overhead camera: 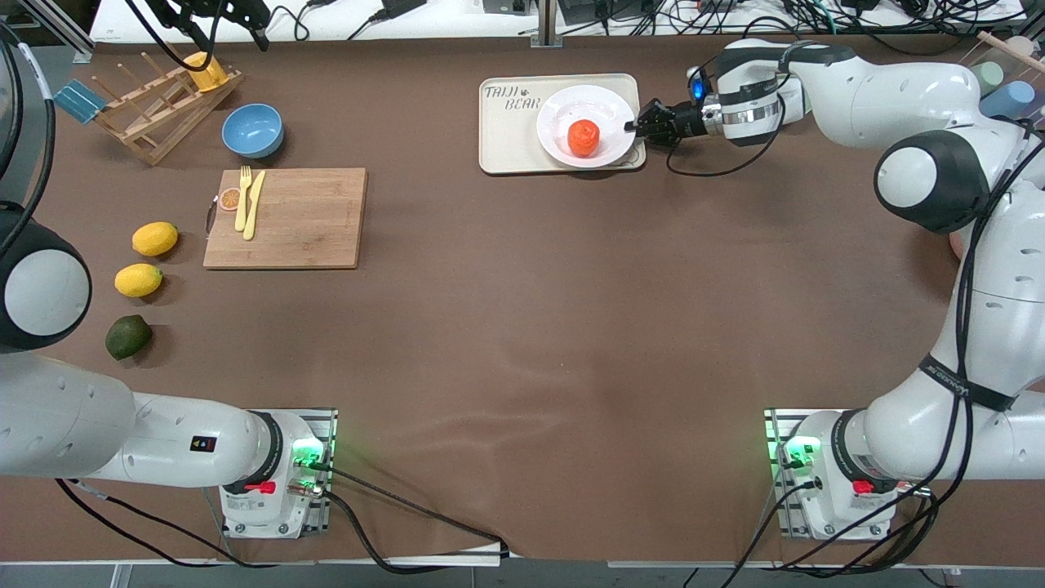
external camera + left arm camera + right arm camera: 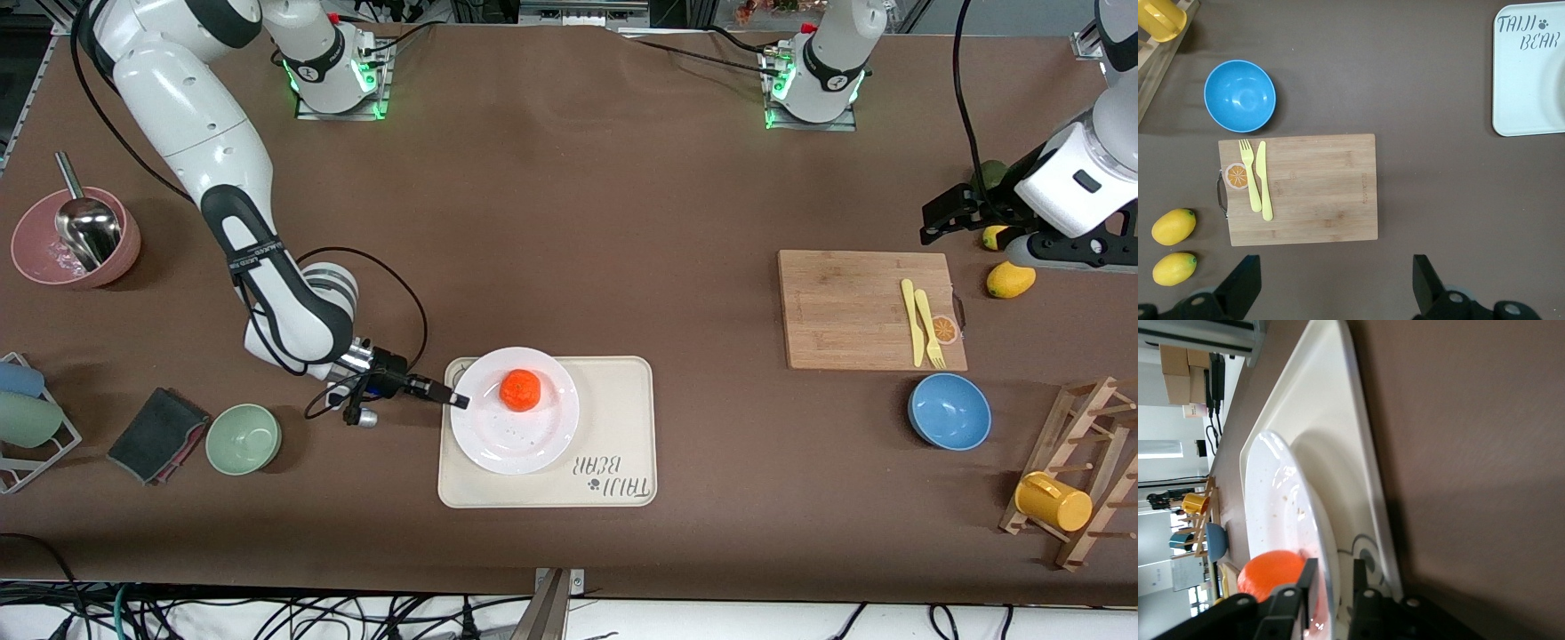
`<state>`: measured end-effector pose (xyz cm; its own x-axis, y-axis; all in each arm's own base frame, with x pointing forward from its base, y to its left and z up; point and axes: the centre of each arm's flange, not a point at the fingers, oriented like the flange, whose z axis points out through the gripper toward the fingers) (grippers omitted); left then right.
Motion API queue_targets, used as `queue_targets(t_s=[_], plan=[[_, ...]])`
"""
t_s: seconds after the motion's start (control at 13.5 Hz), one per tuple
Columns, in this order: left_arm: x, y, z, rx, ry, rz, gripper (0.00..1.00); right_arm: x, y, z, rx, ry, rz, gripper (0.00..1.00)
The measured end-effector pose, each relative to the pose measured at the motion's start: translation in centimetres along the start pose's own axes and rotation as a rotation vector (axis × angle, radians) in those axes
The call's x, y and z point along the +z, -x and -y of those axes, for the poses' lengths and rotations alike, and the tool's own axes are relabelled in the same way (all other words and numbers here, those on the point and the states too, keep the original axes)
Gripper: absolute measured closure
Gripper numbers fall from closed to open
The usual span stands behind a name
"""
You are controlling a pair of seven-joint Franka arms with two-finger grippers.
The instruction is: Place orange and plate with both arms
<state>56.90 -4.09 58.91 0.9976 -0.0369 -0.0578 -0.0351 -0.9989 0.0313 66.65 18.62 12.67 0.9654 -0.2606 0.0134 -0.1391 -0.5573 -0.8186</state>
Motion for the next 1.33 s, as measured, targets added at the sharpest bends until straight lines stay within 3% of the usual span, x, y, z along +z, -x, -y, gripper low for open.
queue_targets(t_s=[0.15, 0.44, 0.74, 0.96, 1.11, 1.26, 1.33], plan=[[0.0, 0.0, 0.0, 0.000, 0.000, 0.000, 0.00, -1.7, -1.5, 1.0, -0.116, 0.038, 0.048, 0.48], [0.0, 0.0, 0.0, 0.000, 0.000, 0.000, 0.00, -11.8, -4.4, 2.3, -0.317, 0.170, 0.279, 0.03], [0.0, 0.0, 0.0, 0.000, 0.000, 0.001, 0.00, -24.8, -4.5, 7.4, -0.397, 0.356, 0.409, 0.00], [0.0, 0.0, 0.0, 0.000, 0.000, 0.001, 0.00, -32.6, -2.3, 13.8, -0.360, 0.602, 0.418, 0.00], [0.0, -0.1, 0.0, 0.000, 0.000, 0.001, 0.00, -36.6, -0.3, 18.0, -0.308, 0.761, 0.376, 0.00], [0.0, -0.1, 0.0, 0.000, 0.000, 0.001, 0.00, -39.2, 1.8, 21.7, -0.264, 0.864, 0.321, 0.00], [0.0, -0.1, 0.0, 0.000, 0.000, 0.001, 0.00, -40.0, 2.9, 23.1, -0.254, 0.887, 0.308, 0.00]])
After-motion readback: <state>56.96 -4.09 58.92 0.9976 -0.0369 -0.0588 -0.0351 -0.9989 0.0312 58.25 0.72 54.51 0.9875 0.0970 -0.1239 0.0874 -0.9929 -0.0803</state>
